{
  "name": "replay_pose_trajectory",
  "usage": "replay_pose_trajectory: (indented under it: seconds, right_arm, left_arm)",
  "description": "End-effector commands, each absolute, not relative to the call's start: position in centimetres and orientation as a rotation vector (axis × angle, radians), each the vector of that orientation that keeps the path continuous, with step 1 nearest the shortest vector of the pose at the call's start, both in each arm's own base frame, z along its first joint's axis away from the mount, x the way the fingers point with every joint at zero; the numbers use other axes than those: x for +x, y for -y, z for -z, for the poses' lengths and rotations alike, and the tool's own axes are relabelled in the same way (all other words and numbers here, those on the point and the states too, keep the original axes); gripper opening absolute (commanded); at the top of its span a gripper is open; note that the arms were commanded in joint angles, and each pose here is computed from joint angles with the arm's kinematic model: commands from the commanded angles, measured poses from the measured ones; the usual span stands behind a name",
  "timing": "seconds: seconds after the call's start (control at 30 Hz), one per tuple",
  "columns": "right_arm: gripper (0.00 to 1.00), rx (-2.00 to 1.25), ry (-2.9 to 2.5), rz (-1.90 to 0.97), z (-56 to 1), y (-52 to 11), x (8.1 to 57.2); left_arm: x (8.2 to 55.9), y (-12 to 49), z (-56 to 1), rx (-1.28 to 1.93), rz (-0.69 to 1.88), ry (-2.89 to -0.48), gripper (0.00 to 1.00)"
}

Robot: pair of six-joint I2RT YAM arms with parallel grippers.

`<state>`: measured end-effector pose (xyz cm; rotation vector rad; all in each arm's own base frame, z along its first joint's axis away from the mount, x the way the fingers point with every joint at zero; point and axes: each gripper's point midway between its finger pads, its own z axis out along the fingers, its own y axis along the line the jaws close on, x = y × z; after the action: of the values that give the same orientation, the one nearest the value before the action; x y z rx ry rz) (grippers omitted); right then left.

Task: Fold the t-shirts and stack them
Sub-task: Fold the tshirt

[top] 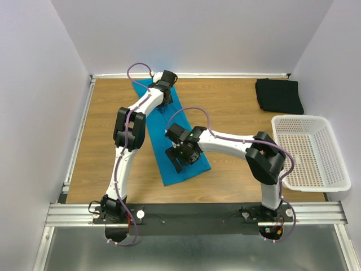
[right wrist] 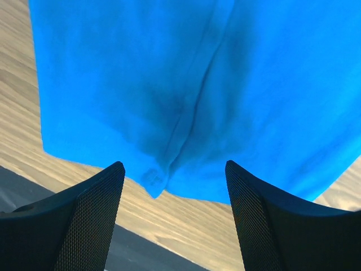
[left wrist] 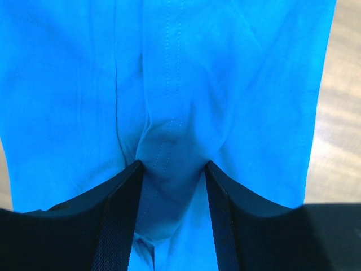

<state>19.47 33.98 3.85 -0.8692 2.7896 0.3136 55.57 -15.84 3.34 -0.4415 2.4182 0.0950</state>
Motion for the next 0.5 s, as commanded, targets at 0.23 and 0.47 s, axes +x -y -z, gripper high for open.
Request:
replay_pose_trajectory:
  seconds: [0.23, 0.47]
  right_arm:
    - [0.80, -0.721, -2.723, -0.292, -5.7, -33.7, 24.4]
    - [0.79, -0.498, -2.728, -0.279, -7.8, -27.7, 28.0]
  left_arm:
    - [60.0, 15.0, -5.5, -0.387, 0.033, -2.360, 0.72]
    - [56.9, 14.4, -16.9, -0.381, 0.140, -2.226, 0.93]
